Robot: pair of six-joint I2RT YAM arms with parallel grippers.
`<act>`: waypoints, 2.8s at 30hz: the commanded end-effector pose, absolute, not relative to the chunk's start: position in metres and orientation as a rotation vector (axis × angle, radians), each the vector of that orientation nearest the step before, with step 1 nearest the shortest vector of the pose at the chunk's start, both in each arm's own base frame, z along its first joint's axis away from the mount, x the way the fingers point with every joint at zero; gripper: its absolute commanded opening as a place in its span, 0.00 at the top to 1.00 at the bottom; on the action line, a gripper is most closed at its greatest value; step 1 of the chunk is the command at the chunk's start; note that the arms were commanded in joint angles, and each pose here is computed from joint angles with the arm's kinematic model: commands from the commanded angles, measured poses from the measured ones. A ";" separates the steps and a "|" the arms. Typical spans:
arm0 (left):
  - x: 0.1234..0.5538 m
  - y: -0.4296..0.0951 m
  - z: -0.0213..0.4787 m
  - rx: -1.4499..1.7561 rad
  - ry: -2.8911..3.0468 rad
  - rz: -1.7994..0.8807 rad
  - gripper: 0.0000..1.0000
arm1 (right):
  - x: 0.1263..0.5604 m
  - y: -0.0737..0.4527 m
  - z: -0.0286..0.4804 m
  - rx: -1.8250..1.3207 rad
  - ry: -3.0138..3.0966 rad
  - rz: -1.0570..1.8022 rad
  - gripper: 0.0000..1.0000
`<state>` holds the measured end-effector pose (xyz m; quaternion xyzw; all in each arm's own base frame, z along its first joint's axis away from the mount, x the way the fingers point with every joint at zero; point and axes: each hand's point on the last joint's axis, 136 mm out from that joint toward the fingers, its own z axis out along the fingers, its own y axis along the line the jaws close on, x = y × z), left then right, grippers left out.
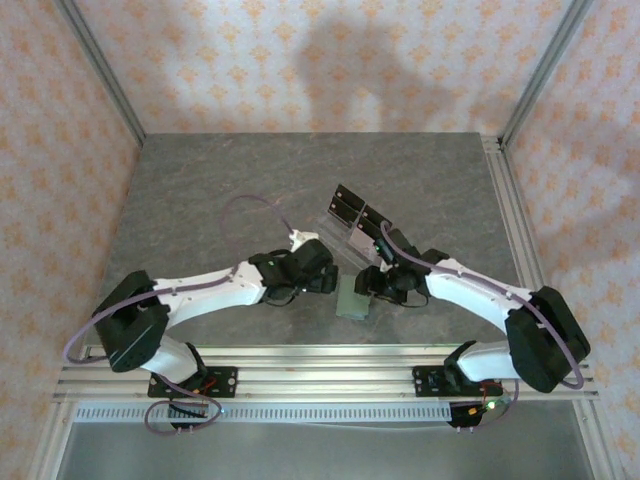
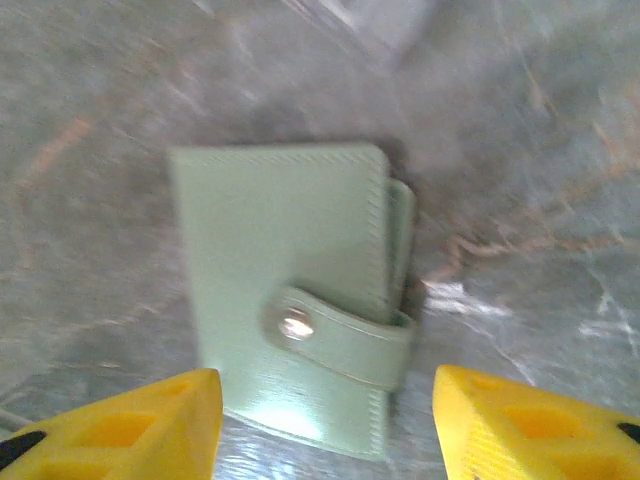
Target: Put the credit cards into the card holder
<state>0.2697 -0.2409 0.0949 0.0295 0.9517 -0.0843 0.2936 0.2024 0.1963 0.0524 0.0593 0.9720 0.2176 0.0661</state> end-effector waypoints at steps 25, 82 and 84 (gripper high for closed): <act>0.273 -0.150 0.098 -0.189 2.517 -0.095 0.00 | 0.219 0.271 0.052 0.043 2.935 0.759 0.43; 0.384 0.030 0.121 -0.244 1.974 0.409 0.00 | 0.381 -0.045 0.119 0.421 1.893 -0.238 0.00; 0.386 0.031 0.115 -0.221 1.962 0.377 0.00 | 0.386 -0.045 0.118 0.400 1.856 -0.234 0.00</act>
